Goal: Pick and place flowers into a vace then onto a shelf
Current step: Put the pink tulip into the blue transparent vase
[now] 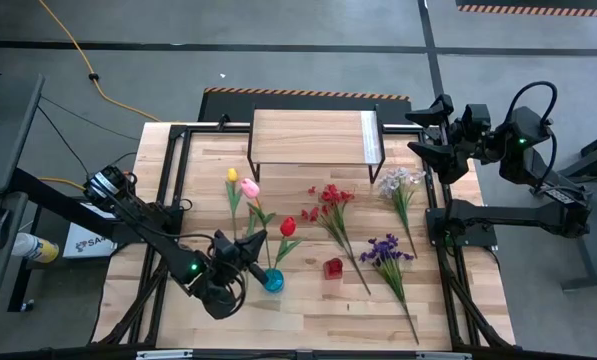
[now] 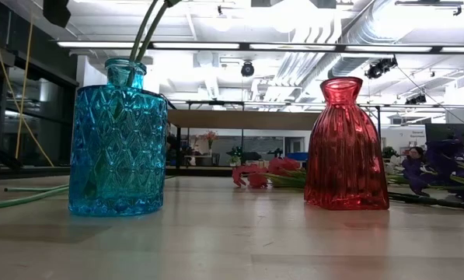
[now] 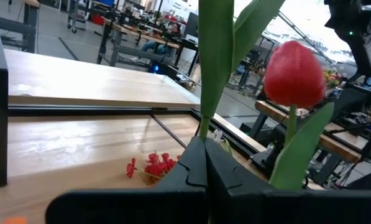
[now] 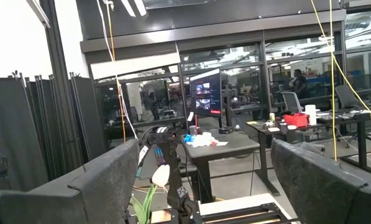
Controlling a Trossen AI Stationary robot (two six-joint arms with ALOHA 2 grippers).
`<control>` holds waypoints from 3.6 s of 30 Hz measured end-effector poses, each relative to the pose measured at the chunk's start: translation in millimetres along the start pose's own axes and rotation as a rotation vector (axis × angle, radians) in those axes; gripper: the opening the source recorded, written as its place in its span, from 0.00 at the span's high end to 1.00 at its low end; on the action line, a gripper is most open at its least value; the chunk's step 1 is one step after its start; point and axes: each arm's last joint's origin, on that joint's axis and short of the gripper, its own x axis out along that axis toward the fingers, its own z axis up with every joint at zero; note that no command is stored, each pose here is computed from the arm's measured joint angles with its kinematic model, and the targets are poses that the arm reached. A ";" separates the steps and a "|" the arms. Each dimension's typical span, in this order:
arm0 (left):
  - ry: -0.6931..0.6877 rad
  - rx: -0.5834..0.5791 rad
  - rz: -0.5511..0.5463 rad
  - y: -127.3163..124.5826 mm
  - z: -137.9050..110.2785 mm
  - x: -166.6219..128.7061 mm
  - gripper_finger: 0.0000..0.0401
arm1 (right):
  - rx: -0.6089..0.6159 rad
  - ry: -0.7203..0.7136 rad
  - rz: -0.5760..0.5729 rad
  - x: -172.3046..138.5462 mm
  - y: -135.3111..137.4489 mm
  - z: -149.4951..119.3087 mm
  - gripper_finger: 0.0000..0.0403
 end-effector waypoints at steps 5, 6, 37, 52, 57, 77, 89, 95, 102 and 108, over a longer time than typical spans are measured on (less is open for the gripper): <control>0.000 0.016 0.000 0.5 -0.3 0.0 0.95 | 0.001 0.000 0.000 0.1 0.0 -0.1 0.12; 0.000 0.017 0.000 0.4 -0.3 -0.1 0.95 | 0.001 0.000 0.000 0.1 0.0 -0.1 0.12; 0.096 0.023 -0.089 -1.6 -31.2 -15.6 0.91 | 0.005 0.017 0.009 15.4 -5.7 -6.2 0.12; 0.208 -0.007 -0.165 -3.1 -34.1 -24.6 0.88 | 0.014 0.016 0.009 15.0 -5.5 -5.9 0.12; 0.201 -0.004 -0.185 -2.6 -33.6 -36.1 0.89 | 0.014 0.016 0.009 15.0 -5.5 -5.9 0.12; 0.239 -0.020 -0.224 -2.7 -34.1 -46.3 0.89 | 0.014 0.021 0.034 14.9 -4.8 -6.1 0.12; 0.281 -0.015 -0.246 -3.0 -35.4 -46.6 0.86 | 0.014 0.022 0.034 14.9 -4.8 -6.1 0.12; 0.280 -0.013 -0.245 -2.9 -35.4 -46.6 0.80 | 0.014 0.021 0.035 14.8 -4.7 -6.0 0.12; 0.263 -0.014 -0.235 -2.6 -34.9 -46.4 0.63 | 0.014 0.022 0.035 14.8 -4.7 -6.0 0.12; 0.304 0.001 -0.272 -2.7 -35.7 -52.4 0.47 | 0.014 0.025 0.049 14.8 -4.4 -6.1 0.12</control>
